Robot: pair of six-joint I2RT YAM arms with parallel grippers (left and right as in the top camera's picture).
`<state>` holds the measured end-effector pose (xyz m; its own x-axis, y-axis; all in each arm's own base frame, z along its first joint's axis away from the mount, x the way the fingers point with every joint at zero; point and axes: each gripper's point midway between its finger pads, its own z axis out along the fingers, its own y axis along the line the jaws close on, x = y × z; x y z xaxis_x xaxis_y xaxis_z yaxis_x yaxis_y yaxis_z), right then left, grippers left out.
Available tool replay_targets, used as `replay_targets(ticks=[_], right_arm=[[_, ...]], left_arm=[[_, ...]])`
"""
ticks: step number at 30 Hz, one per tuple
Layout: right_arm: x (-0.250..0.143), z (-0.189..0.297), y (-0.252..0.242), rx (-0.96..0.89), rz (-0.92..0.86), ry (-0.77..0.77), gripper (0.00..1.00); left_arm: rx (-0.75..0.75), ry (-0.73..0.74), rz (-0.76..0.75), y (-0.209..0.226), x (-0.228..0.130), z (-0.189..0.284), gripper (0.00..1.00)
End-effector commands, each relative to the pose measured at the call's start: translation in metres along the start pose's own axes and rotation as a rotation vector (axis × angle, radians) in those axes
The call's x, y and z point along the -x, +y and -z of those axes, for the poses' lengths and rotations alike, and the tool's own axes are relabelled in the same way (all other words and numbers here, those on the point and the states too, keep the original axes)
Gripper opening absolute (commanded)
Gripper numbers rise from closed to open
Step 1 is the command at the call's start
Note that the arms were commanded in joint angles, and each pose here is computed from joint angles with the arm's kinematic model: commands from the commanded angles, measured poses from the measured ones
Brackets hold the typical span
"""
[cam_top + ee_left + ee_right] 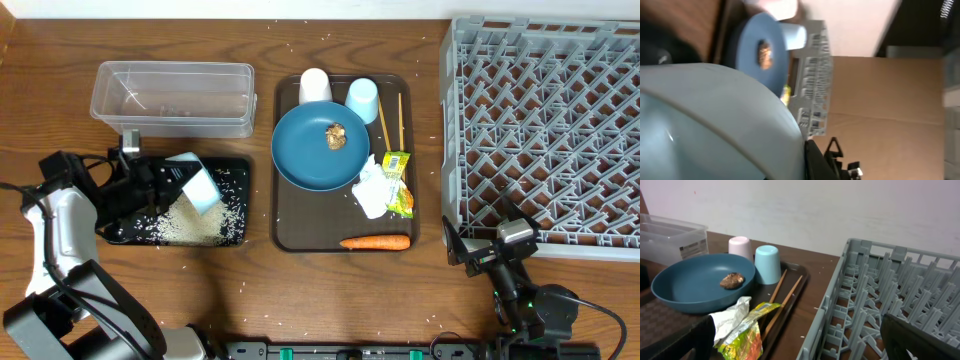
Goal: Sort waste into correct bins and load items into the dishwasher rack
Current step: 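Tilt the bowl with the left gripper, pouring rice onto the black tray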
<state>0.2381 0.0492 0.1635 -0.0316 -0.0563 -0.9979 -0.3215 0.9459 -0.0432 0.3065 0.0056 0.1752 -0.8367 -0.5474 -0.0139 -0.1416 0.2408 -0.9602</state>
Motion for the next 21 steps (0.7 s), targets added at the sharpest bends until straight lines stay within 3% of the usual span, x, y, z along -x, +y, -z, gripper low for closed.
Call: replay_targets(ticks=[1, 11, 14, 18, 21], right_arm=[[-0.002, 0.001, -0.006, -0.026, 0.01, 0.006, 0.99], [-0.002, 0.001, -0.006, -0.026, 0.01, 0.006, 0.99], [-0.002, 0.001, -0.006, -0.026, 0.01, 0.006, 0.99], [-0.002, 0.001, -0.006, -0.026, 0.01, 0.006, 0.99], [-0.002, 0.001, -0.006, -0.026, 0.01, 0.006, 0.99]], left_arm=[[0.094, 0.023, 0.047, 0.014, -0.008, 0.0, 0.06], [0.307, 0.022, -0.169, 0.017, -0.016, 0.002, 0.07], [0.474, -0.077, -0.079, 0.035, -0.001, 0.016, 0.06], [0.445, -0.095, -0.098, 0.029, 0.005, 0.014, 0.06], [0.337, -0.077, -0.106, 0.012, 0.003, 0.007, 0.06]])
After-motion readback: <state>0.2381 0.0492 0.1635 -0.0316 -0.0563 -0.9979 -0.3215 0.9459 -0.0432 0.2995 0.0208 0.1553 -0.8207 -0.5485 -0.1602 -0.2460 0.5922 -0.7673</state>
